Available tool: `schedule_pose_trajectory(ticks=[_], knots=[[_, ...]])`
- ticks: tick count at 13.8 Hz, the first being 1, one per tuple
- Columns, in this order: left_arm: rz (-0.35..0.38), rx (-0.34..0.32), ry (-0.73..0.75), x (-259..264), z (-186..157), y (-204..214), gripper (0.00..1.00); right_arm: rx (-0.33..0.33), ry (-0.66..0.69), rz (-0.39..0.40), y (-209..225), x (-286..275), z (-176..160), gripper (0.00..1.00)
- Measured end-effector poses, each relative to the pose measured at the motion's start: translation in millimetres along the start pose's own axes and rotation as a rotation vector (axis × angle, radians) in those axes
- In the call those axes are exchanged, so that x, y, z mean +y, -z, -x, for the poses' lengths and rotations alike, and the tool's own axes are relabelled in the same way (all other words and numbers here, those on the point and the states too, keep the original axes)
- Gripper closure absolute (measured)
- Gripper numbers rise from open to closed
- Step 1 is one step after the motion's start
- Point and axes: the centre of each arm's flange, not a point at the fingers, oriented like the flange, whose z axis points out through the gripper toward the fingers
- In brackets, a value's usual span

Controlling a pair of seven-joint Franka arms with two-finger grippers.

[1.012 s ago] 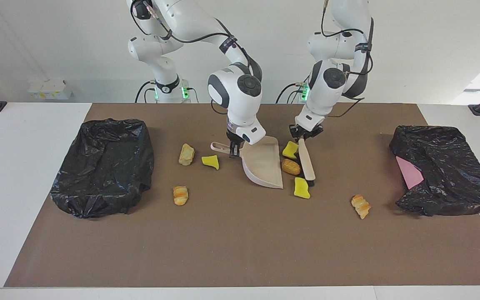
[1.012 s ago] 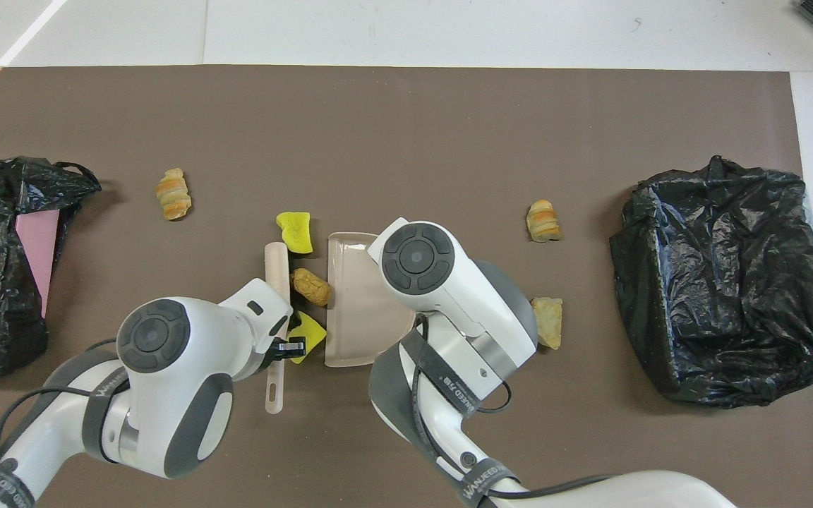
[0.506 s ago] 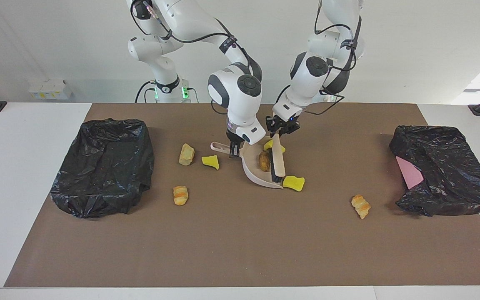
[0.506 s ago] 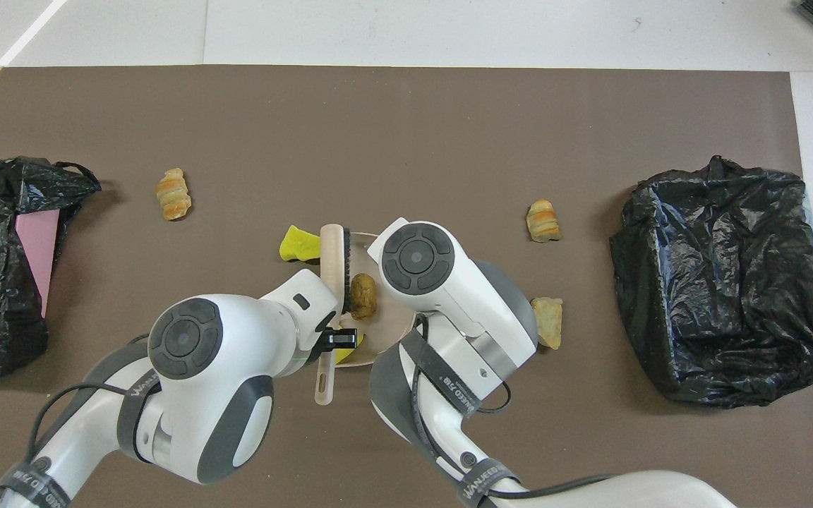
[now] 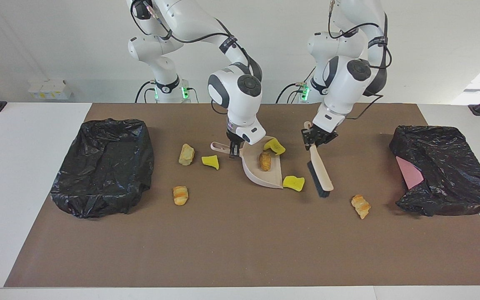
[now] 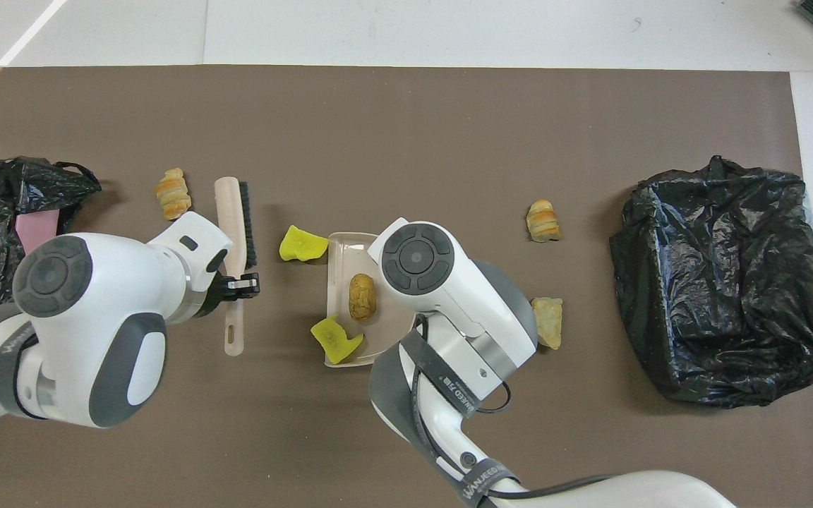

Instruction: Sweep and dump trash in bin

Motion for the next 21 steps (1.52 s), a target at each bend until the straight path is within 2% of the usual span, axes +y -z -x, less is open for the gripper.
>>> schedule_pose_trajectory(ticks=[3,7,9,11,15,18,21], knots=[[-0.103,-0.011,-0.038,-63.4,-37.3,8.0,0.74,-0.001,-0.006,-0.001,-0.3,-0.2,-0.1,0.69],[-0.134,-0.026,-0.130,-151.0,-87.5,-0.1,0.74,-0.001,-0.020,-0.002,-0.7,-0.6,-0.1,0.69],[-0.125,-0.039,-0.165,-175.7,-107.2,-12.1,0.74,-0.004,-0.031,-0.004,-1.8,-1.6,-0.5,0.69],[-0.114,-0.058,-0.193,-174.7,-115.4,-28.6,0.74,-0.005,-0.035,-0.006,-3.0,-2.2,-0.4,0.69],[-0.101,-0.095,-0.322,-143.6,-109.7,-44.4,0.74,-0.007,-0.041,-0.008,-4.3,-3.0,-0.5,0.69],[-0.061,-0.117,-0.374,-98.8,-99.1,-52.2,0.74,-0.007,-0.041,-0.008,-4.2,-3.1,-0.5,0.69],[-0.028,-0.150,-0.442,-44.9,-72.7,-63.3,0.74,-0.007,-0.041,-0.009,-4.3,-3.2,-0.5,0.69]])
